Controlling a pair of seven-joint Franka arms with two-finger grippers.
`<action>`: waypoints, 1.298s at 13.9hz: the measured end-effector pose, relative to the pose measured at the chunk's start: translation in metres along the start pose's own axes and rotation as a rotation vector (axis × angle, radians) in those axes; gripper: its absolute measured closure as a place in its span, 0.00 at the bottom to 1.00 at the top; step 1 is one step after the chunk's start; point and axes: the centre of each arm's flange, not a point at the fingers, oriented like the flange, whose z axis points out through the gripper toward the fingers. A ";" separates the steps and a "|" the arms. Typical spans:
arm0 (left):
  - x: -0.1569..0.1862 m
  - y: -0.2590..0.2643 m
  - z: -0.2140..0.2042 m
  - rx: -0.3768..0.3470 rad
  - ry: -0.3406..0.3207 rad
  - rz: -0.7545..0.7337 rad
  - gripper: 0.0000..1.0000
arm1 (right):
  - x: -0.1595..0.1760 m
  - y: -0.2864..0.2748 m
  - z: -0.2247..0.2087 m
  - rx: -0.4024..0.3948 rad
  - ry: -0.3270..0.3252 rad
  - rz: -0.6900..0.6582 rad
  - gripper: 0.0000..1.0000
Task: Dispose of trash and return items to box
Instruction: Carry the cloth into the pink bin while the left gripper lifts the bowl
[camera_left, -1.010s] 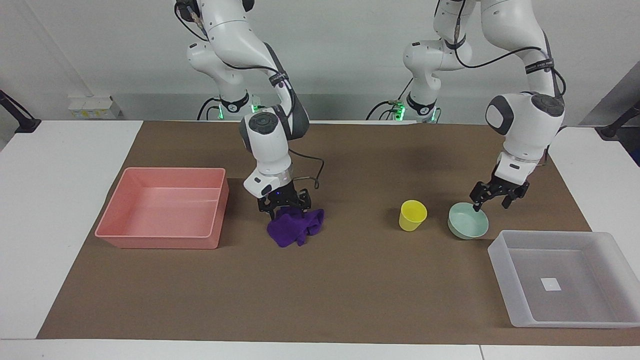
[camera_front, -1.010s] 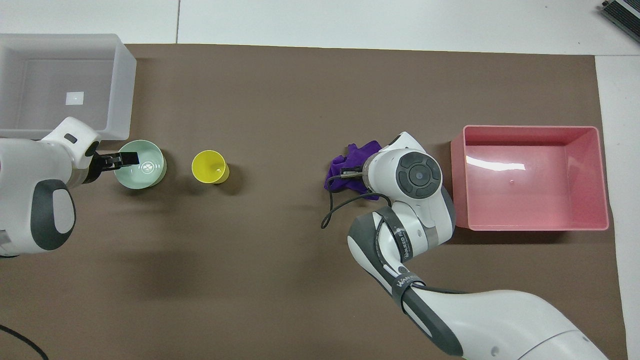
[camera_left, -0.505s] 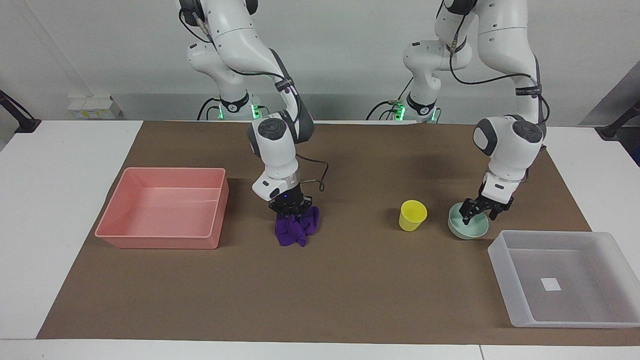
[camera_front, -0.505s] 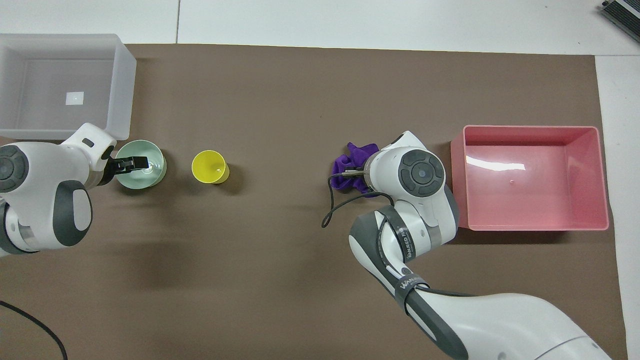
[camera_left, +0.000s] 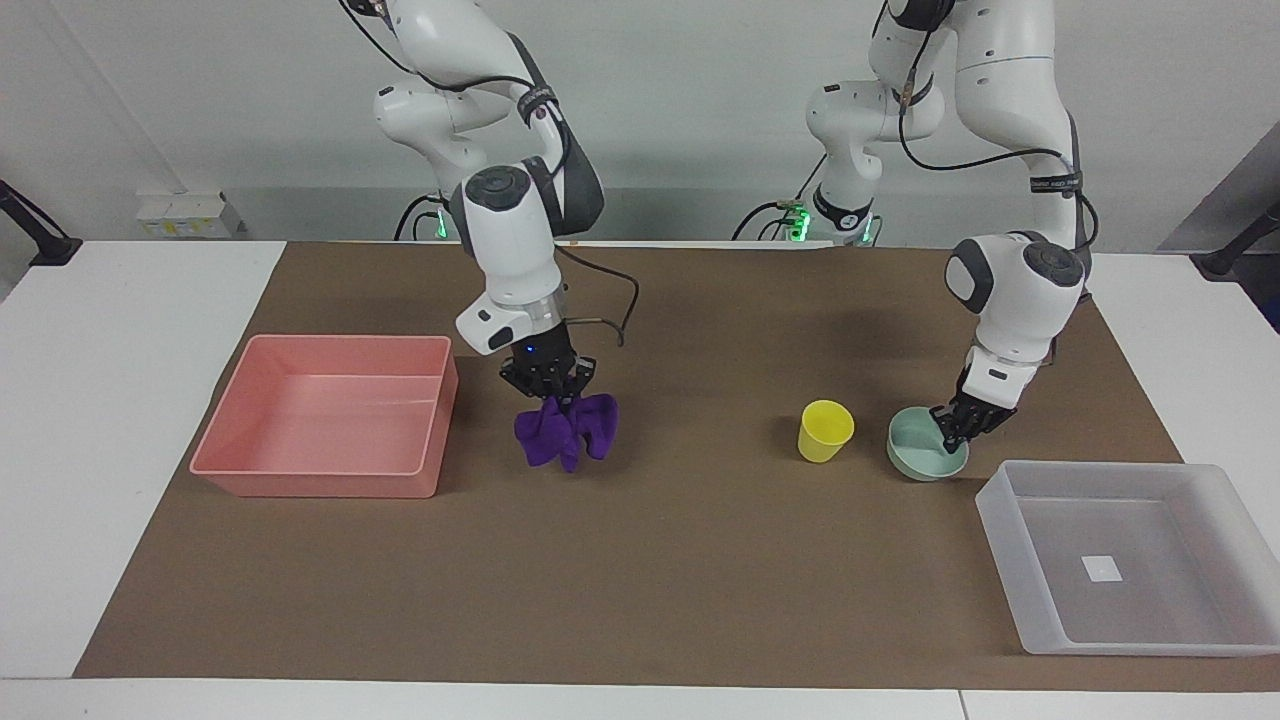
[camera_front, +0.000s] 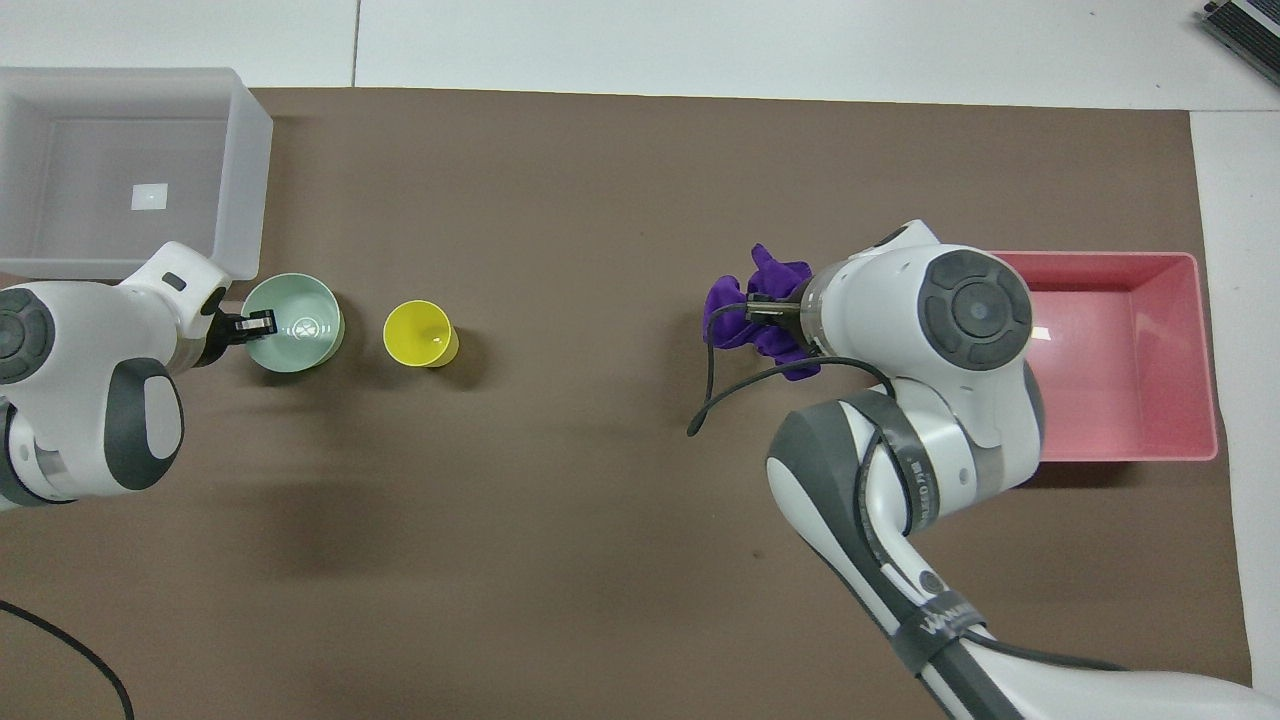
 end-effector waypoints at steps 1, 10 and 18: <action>0.005 0.001 -0.007 -0.002 0.012 0.001 0.95 | 0.005 0.010 -0.014 -0.006 0.010 0.011 0.90; 0.085 0.000 -0.131 -0.006 -0.013 -0.014 0.96 | 0.032 0.177 -0.114 -0.085 -0.003 -0.073 0.90; 0.159 -0.068 -0.134 0.025 0.089 -0.116 0.96 | 0.016 0.311 -0.001 -0.124 -0.105 -0.110 0.90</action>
